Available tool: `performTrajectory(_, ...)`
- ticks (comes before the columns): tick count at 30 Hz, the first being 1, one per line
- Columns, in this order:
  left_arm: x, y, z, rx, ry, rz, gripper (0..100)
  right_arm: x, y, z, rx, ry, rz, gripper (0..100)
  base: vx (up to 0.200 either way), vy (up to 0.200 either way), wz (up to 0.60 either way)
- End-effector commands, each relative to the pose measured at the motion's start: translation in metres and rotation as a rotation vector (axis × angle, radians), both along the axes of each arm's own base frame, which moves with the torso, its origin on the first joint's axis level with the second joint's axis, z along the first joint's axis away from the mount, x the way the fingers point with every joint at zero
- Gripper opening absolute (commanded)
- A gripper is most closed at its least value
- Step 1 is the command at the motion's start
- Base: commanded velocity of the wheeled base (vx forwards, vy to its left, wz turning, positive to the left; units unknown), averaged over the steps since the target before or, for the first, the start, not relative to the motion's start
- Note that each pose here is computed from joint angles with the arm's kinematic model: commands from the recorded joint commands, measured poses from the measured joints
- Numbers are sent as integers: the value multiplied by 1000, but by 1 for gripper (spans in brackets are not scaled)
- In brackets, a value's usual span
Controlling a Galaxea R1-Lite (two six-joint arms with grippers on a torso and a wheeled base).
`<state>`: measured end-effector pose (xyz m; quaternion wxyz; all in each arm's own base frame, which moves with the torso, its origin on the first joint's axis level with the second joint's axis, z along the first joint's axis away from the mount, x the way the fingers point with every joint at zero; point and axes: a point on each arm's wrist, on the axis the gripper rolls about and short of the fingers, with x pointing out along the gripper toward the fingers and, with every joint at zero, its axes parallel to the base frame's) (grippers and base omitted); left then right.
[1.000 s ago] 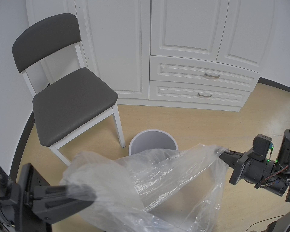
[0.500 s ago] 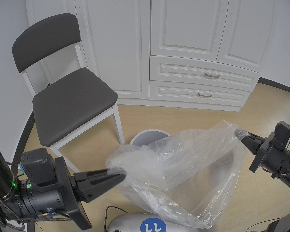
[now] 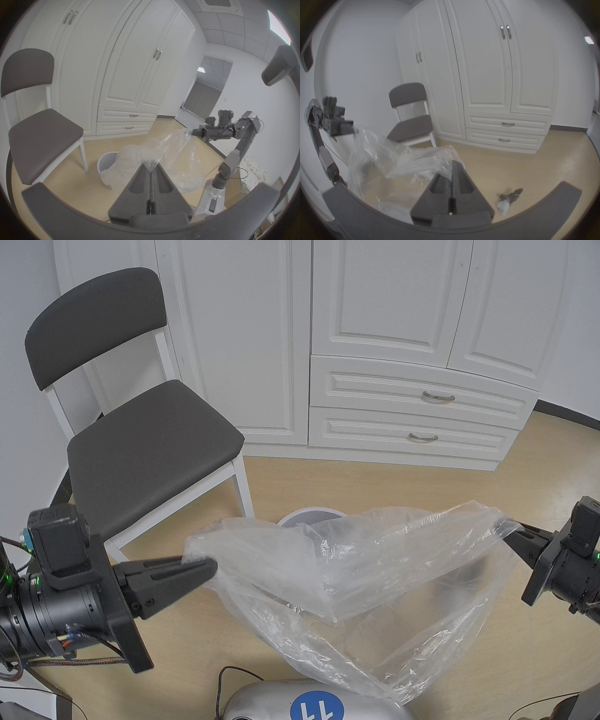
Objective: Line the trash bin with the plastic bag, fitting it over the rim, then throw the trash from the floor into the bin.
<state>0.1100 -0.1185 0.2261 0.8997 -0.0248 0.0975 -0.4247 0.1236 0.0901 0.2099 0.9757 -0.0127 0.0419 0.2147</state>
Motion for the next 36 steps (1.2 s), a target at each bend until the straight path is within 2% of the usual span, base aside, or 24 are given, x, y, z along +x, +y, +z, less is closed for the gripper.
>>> performTrajectory(1, 9, 10, 6, -9, -12, 82, 0, -12, -9, 17, 2, -7, -10, 0, 0, 0, 0)
performTrajectory(5, 12, 15, 7, -9, -21, 117, 0, -17, -12, 18, -12, 14, -11, 0, 0, 0, 0)
performTrajectory(10, 11, 16, 8, -5, -21, 119, 0, -17, -13, 15, -32, 40, -12, 0, 0, 0, 0)
performTrajectory(15, 12, 15, 5, 70, 15, 113, 0, -15, -11, 9, -61, 75, -12, 0, 0, 0, 0)
performTrajectory(20, 15, 16, 6, 75, 24, 129, 0, -13, -9, 7, -78, 99, -12, 0, 0, 0, 0)
performTrajectory(23, 23, 20, 6, 80, 28, 176, 0, -9, -6, 5, -88, 119, -16, 0, 0, 0, 0)
performTrajectory(27, 27, 18, 3, 95, 40, 179, 0, -4, -2, -3, -119, 158, -16, 0, 0, 0, 0)
performTrajectory(36, 35, 25, 1, 115, 35, 236, 0, -2, -4, -3, -122, 158, -47, 0, 0, 0, 0)
